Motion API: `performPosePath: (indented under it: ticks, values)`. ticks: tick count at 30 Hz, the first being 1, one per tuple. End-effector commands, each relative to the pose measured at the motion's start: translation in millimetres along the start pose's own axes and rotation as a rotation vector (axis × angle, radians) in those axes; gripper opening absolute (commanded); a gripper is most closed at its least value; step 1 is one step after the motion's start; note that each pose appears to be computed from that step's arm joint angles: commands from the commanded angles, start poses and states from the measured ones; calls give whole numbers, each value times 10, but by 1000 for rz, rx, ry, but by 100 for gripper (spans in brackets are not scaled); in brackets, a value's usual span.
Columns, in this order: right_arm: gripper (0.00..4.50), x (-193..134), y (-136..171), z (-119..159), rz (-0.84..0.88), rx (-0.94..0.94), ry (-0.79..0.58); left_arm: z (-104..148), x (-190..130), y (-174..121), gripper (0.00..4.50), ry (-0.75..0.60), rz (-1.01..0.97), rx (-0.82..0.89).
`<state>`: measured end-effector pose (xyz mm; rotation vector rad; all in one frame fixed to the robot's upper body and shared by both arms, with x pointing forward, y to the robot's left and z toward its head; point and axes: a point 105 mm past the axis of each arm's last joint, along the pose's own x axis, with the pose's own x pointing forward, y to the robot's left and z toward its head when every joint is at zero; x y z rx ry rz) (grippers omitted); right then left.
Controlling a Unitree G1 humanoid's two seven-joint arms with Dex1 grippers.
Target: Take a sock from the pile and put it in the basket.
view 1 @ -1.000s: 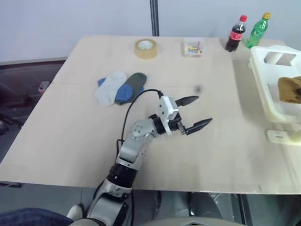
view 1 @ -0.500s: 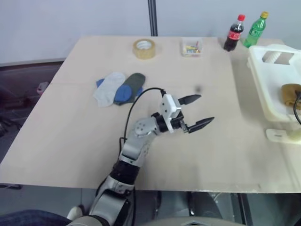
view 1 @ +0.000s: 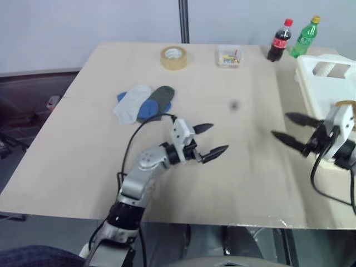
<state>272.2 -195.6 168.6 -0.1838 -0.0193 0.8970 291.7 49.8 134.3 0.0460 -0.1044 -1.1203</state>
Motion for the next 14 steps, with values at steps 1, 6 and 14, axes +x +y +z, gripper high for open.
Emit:
performPosePath:
  ticks: [1,6,14]
  values:
    - [370,-23,217,-150,62,50,20,22,-306,24,450,32,78,8]
    - [370,-265,245,-459,70,75,131,-174,-693,13,450,162,213,-24]
    - [370,-514,108,-544,59,75,180,-161,-1120,15,450,211,402,-60]
